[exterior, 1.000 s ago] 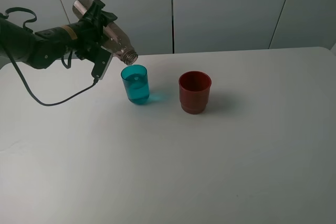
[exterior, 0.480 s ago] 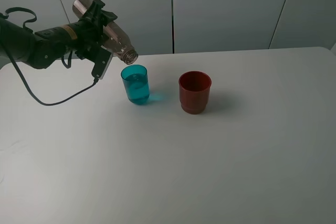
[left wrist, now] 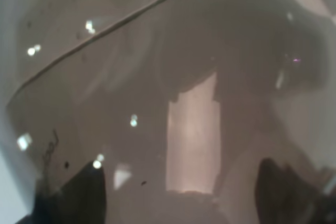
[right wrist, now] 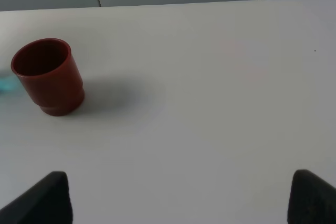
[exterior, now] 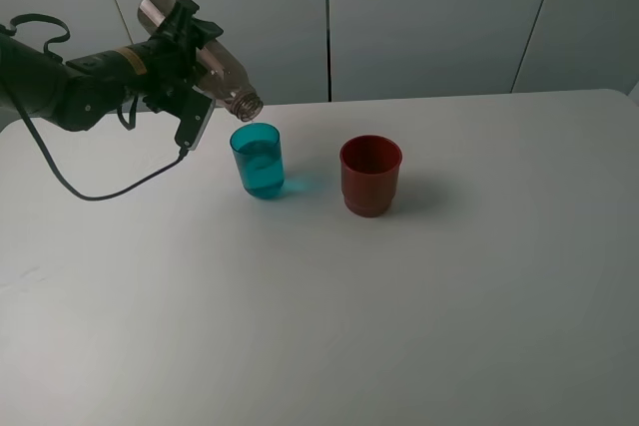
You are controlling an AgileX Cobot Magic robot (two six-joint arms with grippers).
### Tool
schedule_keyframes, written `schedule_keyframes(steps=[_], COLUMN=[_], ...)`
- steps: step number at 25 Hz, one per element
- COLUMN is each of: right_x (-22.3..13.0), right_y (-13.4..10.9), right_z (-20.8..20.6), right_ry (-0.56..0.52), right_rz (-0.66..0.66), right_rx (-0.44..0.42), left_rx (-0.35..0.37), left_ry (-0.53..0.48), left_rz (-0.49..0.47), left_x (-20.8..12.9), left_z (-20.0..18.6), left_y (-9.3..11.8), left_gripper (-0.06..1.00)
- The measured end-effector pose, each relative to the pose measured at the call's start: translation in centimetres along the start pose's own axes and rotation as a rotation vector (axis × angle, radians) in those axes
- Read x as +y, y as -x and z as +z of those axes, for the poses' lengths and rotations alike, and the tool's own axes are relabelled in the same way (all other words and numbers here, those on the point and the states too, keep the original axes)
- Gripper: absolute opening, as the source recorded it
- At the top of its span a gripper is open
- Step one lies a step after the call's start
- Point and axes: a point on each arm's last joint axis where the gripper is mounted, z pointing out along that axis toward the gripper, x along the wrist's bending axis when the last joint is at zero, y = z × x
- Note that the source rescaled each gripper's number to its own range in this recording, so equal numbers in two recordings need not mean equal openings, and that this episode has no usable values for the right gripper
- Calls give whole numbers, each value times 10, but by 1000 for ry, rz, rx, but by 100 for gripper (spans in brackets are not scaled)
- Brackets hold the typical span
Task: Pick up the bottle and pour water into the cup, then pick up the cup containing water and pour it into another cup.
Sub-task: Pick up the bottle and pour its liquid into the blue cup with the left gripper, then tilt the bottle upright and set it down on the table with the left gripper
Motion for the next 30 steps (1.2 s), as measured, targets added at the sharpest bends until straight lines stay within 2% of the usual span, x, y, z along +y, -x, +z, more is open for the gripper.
schedule_keyframes(steps=[7,14,22,26,30], right_x=[0,0,0,0,0], right_y=[0,0,0,0,0], right_z=[0,0,0,0,0], right_ry=[0,0,0,0,0], right_rz=[0,0,0,0,0], right_rx=[0,0,0,0,0], left_rx=[-6,-27,-79,-145,-216], left_ry=[1,16,74,69,55], left_rz=[-129,-389,-773,-931,-1050], left_x=[0,2,6,-2,-15], left_z=[0,0,-1,-6,-14], left_y=[1,2,5,10,11], left_gripper=[0,0,0,0,0])
